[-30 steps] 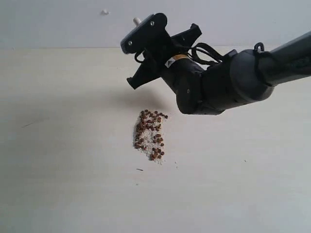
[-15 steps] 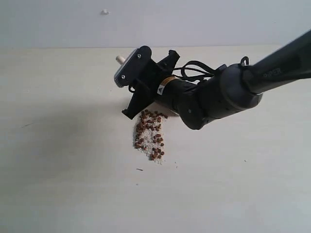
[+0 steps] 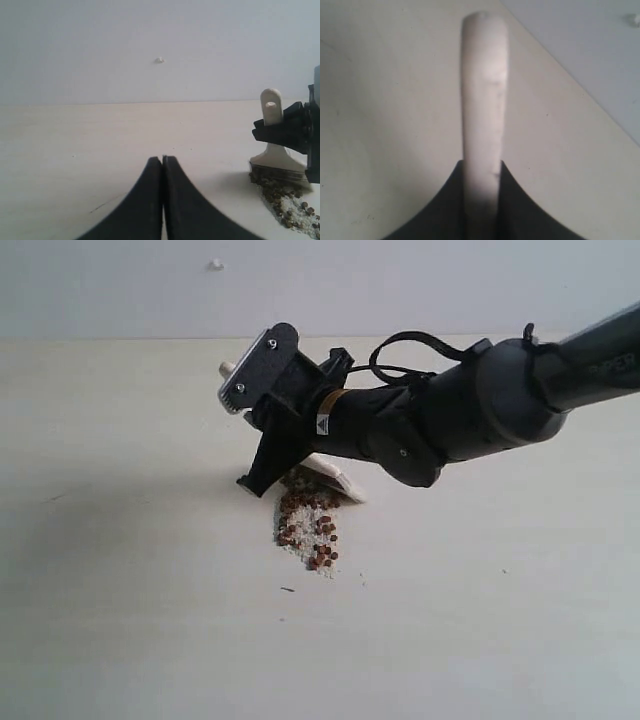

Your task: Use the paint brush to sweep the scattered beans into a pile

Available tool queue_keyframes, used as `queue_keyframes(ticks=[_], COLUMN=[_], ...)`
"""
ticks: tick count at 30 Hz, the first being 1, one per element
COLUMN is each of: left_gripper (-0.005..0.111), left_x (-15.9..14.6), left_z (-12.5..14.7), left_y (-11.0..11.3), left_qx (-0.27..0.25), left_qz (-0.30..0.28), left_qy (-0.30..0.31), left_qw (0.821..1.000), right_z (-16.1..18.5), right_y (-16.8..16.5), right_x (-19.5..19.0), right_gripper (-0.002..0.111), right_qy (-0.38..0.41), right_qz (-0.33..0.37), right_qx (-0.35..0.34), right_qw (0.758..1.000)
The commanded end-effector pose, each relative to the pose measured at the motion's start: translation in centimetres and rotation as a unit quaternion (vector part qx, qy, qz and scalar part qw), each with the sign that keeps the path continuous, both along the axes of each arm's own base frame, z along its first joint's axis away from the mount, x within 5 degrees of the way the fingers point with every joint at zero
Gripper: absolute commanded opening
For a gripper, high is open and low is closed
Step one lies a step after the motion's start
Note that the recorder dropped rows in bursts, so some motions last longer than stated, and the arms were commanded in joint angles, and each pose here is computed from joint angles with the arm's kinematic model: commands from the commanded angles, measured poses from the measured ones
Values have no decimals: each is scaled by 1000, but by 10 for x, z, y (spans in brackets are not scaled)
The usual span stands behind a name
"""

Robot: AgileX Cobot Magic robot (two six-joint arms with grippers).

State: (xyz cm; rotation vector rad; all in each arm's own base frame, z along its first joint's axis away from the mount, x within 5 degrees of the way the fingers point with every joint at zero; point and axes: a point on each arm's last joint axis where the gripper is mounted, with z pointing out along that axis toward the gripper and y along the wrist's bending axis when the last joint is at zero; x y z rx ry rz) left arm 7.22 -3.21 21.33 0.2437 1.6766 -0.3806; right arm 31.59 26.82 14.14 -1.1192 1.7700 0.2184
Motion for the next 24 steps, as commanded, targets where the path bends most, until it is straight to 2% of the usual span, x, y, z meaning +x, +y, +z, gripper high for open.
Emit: queue_keyframes(ticks=[1, 9, 11, 17, 24], left_gripper=[0, 0, 0, 0, 0], left_x=[0, 0, 0, 0, 0], left_z=[0, 0, 0, 0, 0], left_y=[0, 0, 0, 0, 0], left_qx=[2, 2, 2, 2, 2], left_qz=[0, 0, 0, 0, 0], left_qy=[-2, -2, -2, -2, -2], left_qw=[1000, 1000, 1000, 1000, 1000], right_z=[14, 62, 66, 62, 56], right_y=[-4, -8, -7, -1, 4], right_x=[-5, -10, -11, -14, -8], right_gripper=[0, 0, 0, 0, 0], right_qy=[20, -29, -51, -123, -187], right_qz=[-12, -12, 6, 92, 152], right_qx=[-1, 43, 31, -29, 9], right_qw=[1000, 999, 998, 988, 971])
